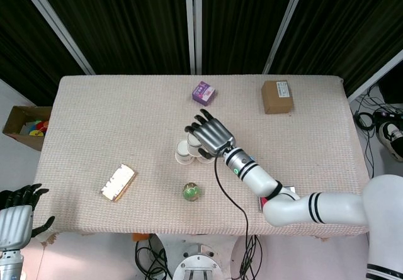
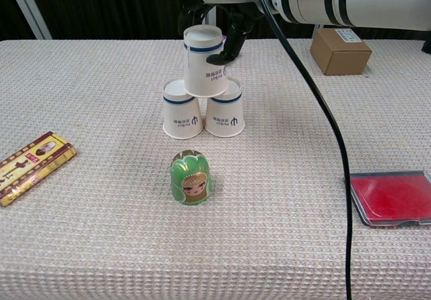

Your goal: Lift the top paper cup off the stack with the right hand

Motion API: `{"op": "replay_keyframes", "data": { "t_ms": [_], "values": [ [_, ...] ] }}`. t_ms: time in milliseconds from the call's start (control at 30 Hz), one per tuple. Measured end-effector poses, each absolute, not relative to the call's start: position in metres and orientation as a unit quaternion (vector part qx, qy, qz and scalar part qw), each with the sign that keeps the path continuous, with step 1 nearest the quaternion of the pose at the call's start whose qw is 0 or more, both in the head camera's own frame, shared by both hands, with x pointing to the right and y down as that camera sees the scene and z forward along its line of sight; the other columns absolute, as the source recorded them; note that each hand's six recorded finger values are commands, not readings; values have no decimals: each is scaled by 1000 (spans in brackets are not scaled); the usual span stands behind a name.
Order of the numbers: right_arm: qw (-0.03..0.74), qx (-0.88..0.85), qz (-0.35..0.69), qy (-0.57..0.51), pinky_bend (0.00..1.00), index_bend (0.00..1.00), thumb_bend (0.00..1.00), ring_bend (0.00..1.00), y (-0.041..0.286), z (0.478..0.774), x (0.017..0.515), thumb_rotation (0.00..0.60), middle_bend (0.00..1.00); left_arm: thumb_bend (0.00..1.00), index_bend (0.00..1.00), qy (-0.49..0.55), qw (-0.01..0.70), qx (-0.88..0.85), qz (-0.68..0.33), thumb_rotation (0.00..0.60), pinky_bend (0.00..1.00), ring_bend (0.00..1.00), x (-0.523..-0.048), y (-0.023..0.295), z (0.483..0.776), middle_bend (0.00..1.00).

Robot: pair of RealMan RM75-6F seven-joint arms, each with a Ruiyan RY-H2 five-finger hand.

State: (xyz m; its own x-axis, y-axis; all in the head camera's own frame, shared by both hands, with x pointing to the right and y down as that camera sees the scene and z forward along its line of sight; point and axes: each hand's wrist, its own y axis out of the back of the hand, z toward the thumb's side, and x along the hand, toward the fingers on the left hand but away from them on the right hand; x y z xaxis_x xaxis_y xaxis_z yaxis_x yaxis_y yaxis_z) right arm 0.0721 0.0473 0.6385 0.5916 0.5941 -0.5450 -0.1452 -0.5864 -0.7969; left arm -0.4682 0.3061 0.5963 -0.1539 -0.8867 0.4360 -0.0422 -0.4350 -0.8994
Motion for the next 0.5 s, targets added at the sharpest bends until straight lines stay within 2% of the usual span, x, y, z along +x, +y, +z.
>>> {"op": "replay_keyframes", "data": {
  "t_ms": [267, 400, 500],
  "values": [
    [433, -780, 428, -145, 0, 79, 309, 76, 48, 632, 76, 600, 213, 176, 274, 416, 334, -559, -635, 600, 169, 138, -467, 306, 595, 188],
    [437, -776, 430, -148, 0, 7, 307, 23, 48, 624, 82, 600, 149, 176, 274, 415, 337, -560, -633, 600, 169, 138, -467, 305, 594, 188],
    [444, -768, 433, -159, 0, 0, 307, 1, 48, 612, 95, 600, 124, 175, 274, 415, 341, -559, -632, 600, 169, 138, -467, 303, 592, 188]
  ]
}}
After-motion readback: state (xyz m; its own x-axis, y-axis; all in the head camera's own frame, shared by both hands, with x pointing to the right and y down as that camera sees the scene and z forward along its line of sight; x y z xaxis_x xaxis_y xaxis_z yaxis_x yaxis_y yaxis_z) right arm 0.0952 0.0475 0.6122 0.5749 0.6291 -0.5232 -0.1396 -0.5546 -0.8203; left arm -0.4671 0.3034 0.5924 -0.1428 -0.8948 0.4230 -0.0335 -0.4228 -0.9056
